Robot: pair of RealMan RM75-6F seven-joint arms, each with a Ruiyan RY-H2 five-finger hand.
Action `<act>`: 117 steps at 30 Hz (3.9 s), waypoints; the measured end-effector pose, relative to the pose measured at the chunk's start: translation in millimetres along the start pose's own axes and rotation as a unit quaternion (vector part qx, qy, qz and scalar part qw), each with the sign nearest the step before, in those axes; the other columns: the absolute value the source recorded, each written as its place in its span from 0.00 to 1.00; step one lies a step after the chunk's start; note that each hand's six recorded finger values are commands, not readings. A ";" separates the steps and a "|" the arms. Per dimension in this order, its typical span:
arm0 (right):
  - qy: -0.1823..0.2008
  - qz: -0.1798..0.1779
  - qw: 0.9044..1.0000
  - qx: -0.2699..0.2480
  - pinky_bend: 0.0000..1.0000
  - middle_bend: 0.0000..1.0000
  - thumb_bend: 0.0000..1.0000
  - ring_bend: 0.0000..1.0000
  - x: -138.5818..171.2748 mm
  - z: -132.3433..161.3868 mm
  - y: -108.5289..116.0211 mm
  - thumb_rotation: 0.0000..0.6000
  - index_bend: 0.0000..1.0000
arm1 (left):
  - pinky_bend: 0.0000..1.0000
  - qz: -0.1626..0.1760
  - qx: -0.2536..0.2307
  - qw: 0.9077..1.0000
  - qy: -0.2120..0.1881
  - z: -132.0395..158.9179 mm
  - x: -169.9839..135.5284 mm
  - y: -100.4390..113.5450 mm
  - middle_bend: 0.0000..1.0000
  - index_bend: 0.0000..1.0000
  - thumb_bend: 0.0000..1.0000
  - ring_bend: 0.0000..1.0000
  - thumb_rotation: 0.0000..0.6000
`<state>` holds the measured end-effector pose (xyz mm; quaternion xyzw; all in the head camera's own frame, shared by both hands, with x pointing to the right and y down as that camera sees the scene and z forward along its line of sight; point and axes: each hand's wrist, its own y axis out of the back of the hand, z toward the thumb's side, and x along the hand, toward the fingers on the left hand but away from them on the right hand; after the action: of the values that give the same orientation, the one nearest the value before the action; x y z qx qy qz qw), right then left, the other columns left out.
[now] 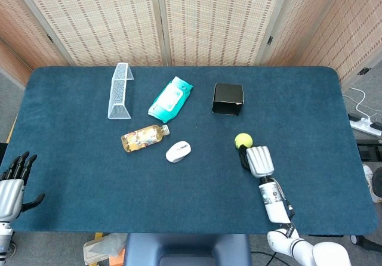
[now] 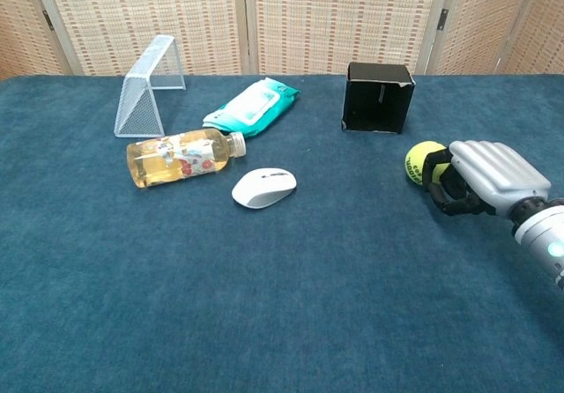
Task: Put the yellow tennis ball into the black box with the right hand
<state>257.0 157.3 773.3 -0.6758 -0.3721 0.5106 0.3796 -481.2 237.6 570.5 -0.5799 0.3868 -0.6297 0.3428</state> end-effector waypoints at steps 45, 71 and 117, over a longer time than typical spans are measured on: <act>0.020 0.086 0.996 0.002 0.70 0.84 0.68 0.63 -102.5 15.8 6.0 1.00 0.82 | 0.25 0.004 0.020 1.000 0.023 -4.0 11.6 -5.2 0.12 0.06 0.24 0.05 1.00; 0.018 0.127 0.992 0.006 0.41 0.40 0.67 0.24 -126.2 22.0 8.7 1.00 0.45 | 0.25 -0.014 0.023 0.999 0.042 -11.4 18.5 -12.1 0.12 0.06 0.24 0.05 1.00; 0.040 0.112 0.993 0.014 0.26 0.22 0.64 0.07 -137.0 26.3 27.1 1.00 0.29 | 0.25 -0.019 0.018 0.999 0.034 -8.4 17.4 -13.0 0.12 0.06 0.24 0.05 1.00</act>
<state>207.0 26.9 800.0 -0.7281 -0.2713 0.5274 0.3437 -490.9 229.0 589.9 -0.5592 0.3758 -0.6621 0.3282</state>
